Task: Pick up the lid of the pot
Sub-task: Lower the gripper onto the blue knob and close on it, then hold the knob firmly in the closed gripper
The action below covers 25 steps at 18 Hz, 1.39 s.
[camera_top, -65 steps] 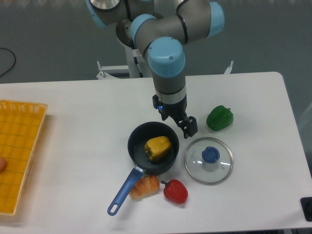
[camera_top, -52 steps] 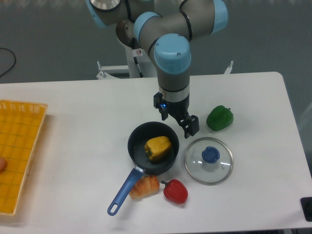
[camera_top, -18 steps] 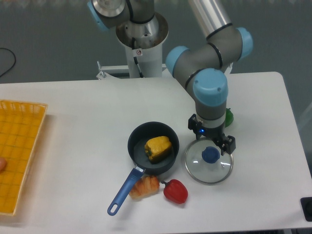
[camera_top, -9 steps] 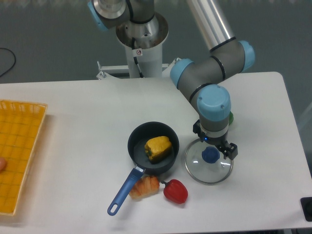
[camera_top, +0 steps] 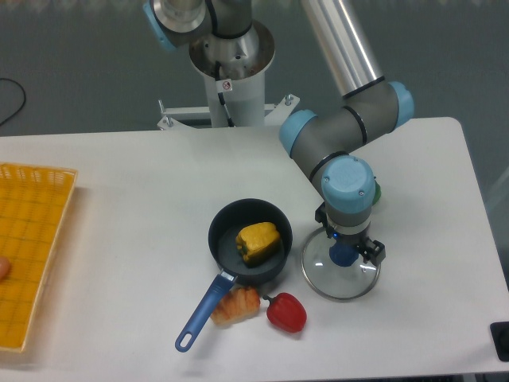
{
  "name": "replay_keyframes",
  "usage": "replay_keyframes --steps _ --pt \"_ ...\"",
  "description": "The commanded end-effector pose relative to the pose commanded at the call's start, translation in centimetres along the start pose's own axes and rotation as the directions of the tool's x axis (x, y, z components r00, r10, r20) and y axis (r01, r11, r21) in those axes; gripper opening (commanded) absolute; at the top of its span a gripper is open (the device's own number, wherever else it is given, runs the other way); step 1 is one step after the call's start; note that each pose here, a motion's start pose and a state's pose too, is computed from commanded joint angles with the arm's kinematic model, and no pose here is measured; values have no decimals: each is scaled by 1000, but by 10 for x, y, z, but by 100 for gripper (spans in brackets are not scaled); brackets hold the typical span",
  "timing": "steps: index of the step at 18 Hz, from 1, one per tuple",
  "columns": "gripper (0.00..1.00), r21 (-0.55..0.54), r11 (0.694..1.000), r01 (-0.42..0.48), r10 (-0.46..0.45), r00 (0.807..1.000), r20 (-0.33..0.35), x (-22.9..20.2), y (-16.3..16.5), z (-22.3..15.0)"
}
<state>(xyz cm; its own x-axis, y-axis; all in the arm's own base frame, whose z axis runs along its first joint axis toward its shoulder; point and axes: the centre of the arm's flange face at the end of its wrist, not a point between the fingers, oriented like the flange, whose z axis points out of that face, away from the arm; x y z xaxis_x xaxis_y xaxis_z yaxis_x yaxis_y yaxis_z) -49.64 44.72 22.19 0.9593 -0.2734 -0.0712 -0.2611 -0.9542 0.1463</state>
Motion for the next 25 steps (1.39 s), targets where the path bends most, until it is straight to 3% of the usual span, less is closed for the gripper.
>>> replay_keyframes --steps 20,22,25 --pt "100 -3 998 69 -69 998 -7 -3 -8 10" --pt "97 -4 998 70 -70 997 -12 -3 -8 13" --pt "82 -3 998 61 -61 998 -10 -2 -11 12"
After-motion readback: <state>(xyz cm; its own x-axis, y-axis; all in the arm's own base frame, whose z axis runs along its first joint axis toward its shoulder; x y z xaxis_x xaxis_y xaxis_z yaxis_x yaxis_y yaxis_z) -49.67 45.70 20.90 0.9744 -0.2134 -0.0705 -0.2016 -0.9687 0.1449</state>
